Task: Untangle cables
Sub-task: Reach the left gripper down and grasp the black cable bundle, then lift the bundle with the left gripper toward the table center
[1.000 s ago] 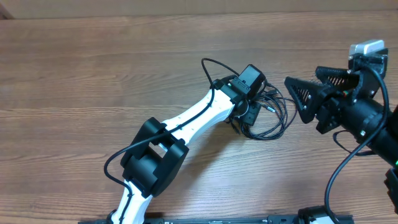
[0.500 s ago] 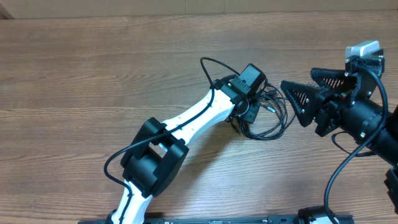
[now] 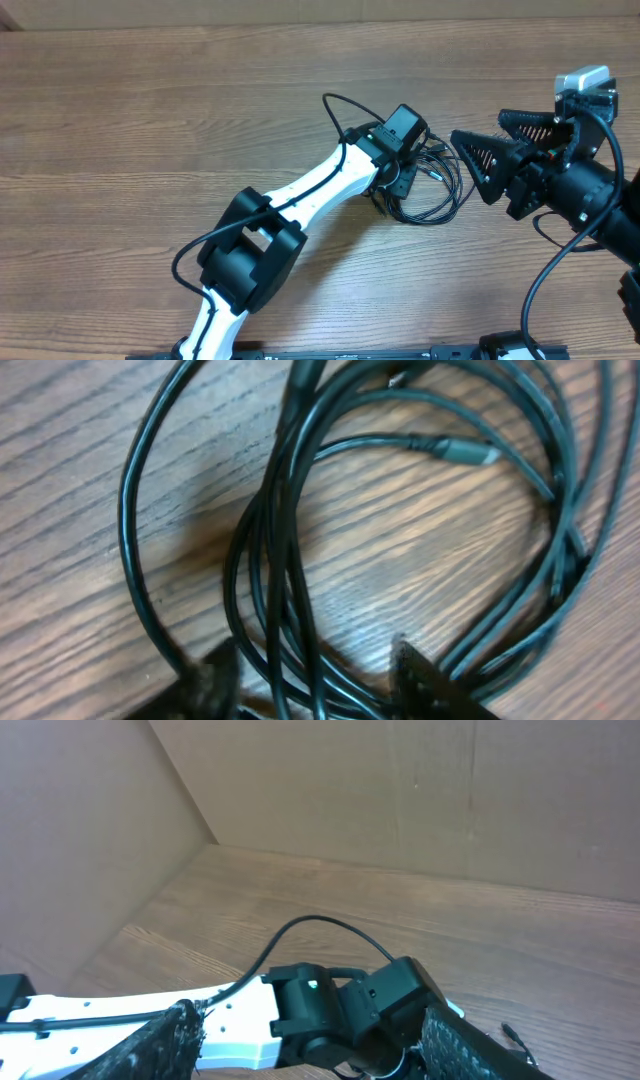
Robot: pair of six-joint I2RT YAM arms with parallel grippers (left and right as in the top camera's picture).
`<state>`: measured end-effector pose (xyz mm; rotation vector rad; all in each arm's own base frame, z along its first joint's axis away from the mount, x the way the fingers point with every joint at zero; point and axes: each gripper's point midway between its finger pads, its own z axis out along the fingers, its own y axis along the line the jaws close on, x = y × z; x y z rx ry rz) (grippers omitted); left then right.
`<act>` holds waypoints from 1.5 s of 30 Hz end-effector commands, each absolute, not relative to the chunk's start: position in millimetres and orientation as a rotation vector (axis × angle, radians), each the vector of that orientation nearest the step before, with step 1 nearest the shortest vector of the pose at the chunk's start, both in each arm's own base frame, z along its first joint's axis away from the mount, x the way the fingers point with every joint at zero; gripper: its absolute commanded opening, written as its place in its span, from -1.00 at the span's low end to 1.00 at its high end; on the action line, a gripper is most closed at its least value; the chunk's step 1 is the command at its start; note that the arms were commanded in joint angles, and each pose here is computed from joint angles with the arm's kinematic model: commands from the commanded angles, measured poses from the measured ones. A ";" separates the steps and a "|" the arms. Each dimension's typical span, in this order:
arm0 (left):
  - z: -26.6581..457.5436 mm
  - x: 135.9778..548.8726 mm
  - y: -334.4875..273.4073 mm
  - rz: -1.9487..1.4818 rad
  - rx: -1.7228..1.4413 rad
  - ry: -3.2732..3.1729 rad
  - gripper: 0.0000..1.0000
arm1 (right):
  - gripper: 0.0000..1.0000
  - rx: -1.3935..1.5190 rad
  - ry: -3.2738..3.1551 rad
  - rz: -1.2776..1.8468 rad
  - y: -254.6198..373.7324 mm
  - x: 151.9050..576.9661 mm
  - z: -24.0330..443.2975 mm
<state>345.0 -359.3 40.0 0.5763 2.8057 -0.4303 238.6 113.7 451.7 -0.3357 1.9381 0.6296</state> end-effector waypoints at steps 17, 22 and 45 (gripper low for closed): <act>18.7 340.7 -368.9 -0.418 0.545 2.830 -0.70 | 0.36 -0.350 1.926 0.632 114.7 236.2 453.8; 14.6 337.9 -368.3 -0.409 0.547 2.843 -0.91 | 0.36 -0.350 1.927 0.632 114.6 236.2 453.5; 202.4 362.9 -294.5 -0.353 0.447 2.821 -0.91 | 0.89 -0.330 2.107 0.566 111.4 277.2 407.8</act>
